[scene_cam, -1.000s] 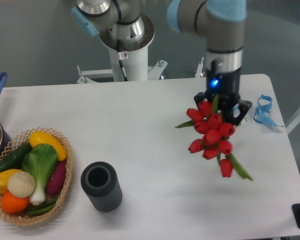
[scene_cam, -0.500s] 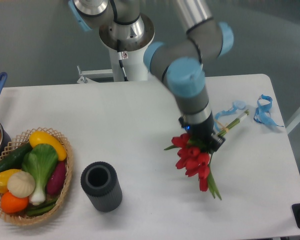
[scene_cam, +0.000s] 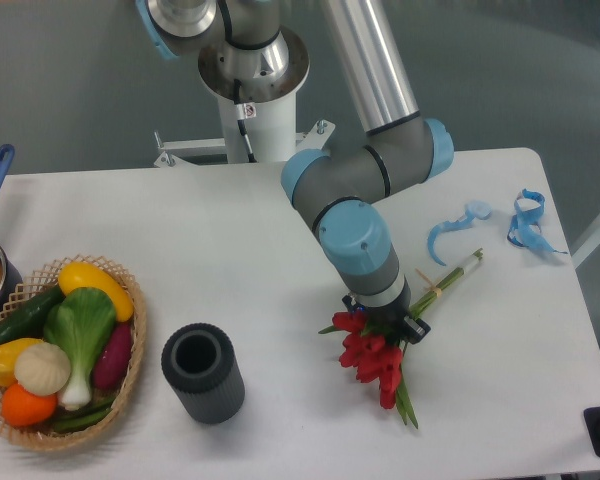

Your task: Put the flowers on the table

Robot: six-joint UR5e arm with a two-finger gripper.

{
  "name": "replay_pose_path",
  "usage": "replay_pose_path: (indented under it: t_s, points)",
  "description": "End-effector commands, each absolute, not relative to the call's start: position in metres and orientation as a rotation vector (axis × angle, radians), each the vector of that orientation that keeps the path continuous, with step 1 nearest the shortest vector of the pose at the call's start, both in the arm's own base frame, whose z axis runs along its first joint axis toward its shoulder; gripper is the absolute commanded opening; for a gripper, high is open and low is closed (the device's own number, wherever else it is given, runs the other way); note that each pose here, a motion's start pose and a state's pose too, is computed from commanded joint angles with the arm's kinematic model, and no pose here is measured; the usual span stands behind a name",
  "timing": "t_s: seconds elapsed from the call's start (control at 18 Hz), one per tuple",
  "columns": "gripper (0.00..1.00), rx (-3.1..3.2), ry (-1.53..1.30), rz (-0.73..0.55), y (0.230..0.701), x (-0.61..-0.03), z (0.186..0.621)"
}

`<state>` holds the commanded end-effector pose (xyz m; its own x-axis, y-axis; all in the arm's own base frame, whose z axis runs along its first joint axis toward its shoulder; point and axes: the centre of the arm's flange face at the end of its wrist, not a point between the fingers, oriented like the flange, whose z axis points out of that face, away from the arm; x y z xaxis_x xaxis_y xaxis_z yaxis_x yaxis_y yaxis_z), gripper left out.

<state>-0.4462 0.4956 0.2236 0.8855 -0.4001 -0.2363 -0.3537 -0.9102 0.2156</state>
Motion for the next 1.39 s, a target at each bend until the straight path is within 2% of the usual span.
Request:
replay_pose_path:
  t_s: [0.06, 0.11, 0.17, 0.33, 0.56, 0.61, 0.89, 1.06, 1.39]
  points:
    - [0.73, 2.887, -0.588, -0.413, 0.496, -0.446, 0.223]
    - [0.94, 2.884, -0.592, -0.414, 0.496, -0.447, 0.221]
    - [1.0, 2.885, -0.592, -0.416, 0.496, -0.447, 0.221]
    - [1.0, 2.908, -0.591, -0.474, 0.498, -0.445, 0.249]
    - [1.0, 2.974, -0.54, -0.66, 0.495, -0.444, 0.344]
    - [1.0, 2.986, -0.539, -0.671, 0.488, -0.445, 0.362]
    - [1.0, 3.084, -0.616, -0.51, 0.437, -0.477, 0.437]
    - [1.0, 3.089, -0.642, -0.557, 0.411, -0.486, 0.468]
    - [1.0, 3.106, -0.843, -0.418, 0.338, -0.498, 0.479]
